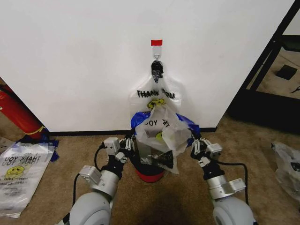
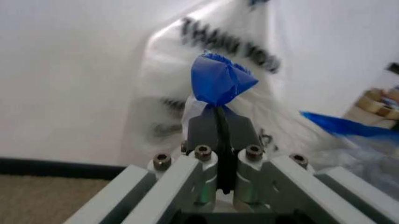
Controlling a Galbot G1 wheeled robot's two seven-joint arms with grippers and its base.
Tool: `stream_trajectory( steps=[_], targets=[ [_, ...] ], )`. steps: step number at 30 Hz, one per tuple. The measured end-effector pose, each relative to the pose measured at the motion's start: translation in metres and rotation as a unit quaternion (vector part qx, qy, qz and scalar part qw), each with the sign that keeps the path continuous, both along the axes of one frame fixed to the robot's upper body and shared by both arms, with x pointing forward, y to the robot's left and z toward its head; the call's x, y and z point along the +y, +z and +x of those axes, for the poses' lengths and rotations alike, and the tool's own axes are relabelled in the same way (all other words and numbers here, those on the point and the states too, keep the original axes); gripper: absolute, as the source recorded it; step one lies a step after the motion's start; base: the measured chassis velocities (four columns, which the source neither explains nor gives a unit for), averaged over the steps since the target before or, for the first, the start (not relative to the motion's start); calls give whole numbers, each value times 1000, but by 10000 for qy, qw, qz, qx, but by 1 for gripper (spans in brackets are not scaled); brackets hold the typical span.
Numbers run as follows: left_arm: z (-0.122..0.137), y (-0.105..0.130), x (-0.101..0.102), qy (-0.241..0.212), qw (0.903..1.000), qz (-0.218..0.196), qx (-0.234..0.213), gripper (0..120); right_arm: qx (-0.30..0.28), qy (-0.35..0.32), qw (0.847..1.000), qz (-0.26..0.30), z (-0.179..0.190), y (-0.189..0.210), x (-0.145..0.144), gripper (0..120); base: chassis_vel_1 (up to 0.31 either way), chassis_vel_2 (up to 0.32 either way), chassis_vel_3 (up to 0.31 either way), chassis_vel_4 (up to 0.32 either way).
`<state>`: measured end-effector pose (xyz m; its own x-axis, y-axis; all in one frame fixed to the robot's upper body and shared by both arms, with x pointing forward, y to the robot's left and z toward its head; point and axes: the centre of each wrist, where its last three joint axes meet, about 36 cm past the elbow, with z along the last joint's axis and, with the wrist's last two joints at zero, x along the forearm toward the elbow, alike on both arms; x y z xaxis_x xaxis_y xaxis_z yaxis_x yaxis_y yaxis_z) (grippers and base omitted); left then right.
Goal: Pick up the garbage bag from the wall and place it over the trash bin.
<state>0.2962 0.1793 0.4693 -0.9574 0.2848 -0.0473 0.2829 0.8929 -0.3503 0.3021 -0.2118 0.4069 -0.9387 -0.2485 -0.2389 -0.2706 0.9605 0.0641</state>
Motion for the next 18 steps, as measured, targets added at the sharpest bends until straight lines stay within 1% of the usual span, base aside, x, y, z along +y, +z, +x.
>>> stream_trajectory(
  steps=[1, 2, 3, 4, 5, 7, 8, 10, 13, 14, 15, 17, 18],
  targets=[
    [3, -9, 1, 73, 10000, 20, 26, 0, 24, -13, 10000, 3, 3, -8, 3, 0, 0, 0, 0, 0],
    [3, -9, 1, 73, 10000, 20, 26, 0, 24, -13, 10000, 3, 3, -8, 3, 0, 0, 0, 0, 0],
    [7, -18, 2, 144, 9999, 24, 51, 0, 25, -33, 10000, 16, 6, -16, 5, 0, 0, 0, 0, 0],
    [16, -33, 3, 279, 9996, 9, 43, 0, 53, -72, 9999, 94, 12, -28, 13, 0, 0, 0, 0, 0],
    [23, -40, 5, 369, 9993, 5, 2, 0, 41, -82, 9998, 175, 15, -34, 20, 0, 0, 0, 0, 0],
    [32, -41, 9, 449, 9989, -68, -86, 0, 15, -73, 9996, 288, 17, -37, 30, 0, 0, 0, 0, 0],
    [32, -41, 9, 449, 9989, -68, -86, 0, 15, -73, 9996, 288, 17, -37, 30, 0, 0, 0, 0, 0],
    [40, -39, 12, 521, 9982, -201, -232, 0, -88, -75, 9992, 371, 19, -36, 39, 0, 0, 0, 0, 0],
    [43, -44, 11, 586, 9971, -360, -323, 0, -247, -82, 9992, 303, 20, -36, 43, 0, 0, 0, 0, 0],
    [43, -52, 8, 632, 9964, -469, -329, 0, -336, -81, 9991, 236, 22, -35, 42, 0, 0, 0, 0, 0],
    [43, -52, 8, 632, 9964, -469, -329, 0, -336, -81, 9991, 236, 22, -35, 42, 0, 0, 0, 0, 0],
    [38, -66, 5, 667, 9960, -534, -262, 0, -403, -55, 9991, 104, 22, -39, 39, 0, 0, 0, 0, 0],
    [36, -74, 5, 686, 9962, -493, -215, 0, -412, -39, 9991, 27, 21, -44, 37, 0, 0, 0, 0, 0]
  ],
)
